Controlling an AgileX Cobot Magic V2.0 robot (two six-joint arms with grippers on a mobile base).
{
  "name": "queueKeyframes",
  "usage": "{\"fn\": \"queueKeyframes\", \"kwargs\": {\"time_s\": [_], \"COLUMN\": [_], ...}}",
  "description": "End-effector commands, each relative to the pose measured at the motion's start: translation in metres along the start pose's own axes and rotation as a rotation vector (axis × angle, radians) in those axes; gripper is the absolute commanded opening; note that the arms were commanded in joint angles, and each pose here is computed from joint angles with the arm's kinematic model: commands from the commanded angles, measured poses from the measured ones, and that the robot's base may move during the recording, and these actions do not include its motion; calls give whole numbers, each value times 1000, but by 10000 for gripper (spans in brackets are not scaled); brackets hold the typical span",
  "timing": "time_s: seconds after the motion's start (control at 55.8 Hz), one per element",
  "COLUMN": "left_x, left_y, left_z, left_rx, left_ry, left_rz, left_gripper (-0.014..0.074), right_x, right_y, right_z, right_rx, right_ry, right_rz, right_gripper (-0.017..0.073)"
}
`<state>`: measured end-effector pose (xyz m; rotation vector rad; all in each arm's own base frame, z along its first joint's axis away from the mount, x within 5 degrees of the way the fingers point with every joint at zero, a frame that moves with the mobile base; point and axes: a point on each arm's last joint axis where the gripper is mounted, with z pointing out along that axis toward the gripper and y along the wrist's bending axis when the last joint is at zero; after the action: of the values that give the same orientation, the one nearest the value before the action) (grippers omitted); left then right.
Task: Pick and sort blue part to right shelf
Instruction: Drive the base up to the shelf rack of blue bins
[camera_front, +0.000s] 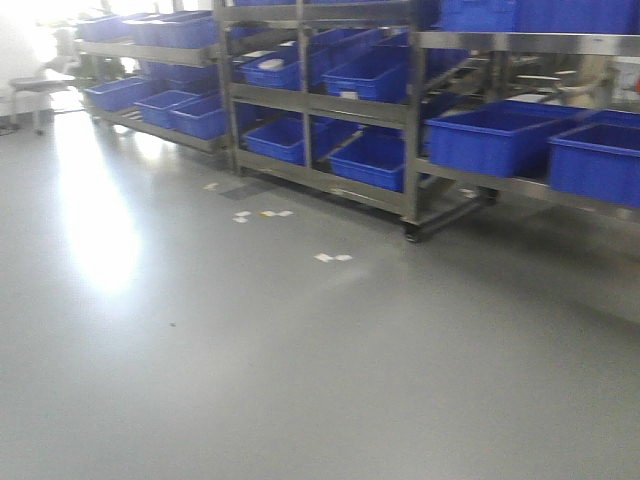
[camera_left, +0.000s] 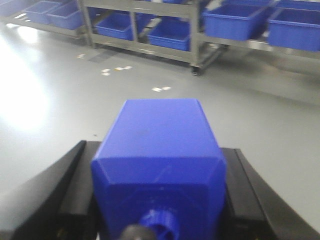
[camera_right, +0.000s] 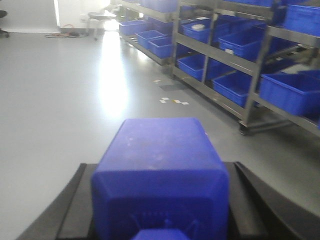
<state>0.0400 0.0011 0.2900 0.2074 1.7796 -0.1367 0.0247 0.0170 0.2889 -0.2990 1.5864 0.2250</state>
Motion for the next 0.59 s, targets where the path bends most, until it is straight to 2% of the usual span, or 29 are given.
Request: {"fn": "queueKeyframes", "kwargs": {"time_s": [0.0,0.573], "left_x": [-16,-16], "left_y": [-2,-2], "left_z": [-3,-3], "left_rx": [26,26], "left_ry": [-100,-100], "left_rz": [2,2], "left_gripper": [316,316], "right_x": [-15,-15], "right_y": [-2,-2], "right_z": [-1,-1], "right_rx": [24,24], "right_ry": [-97,-97], "right_rz": [9,9], "right_gripper": [280,280]}}
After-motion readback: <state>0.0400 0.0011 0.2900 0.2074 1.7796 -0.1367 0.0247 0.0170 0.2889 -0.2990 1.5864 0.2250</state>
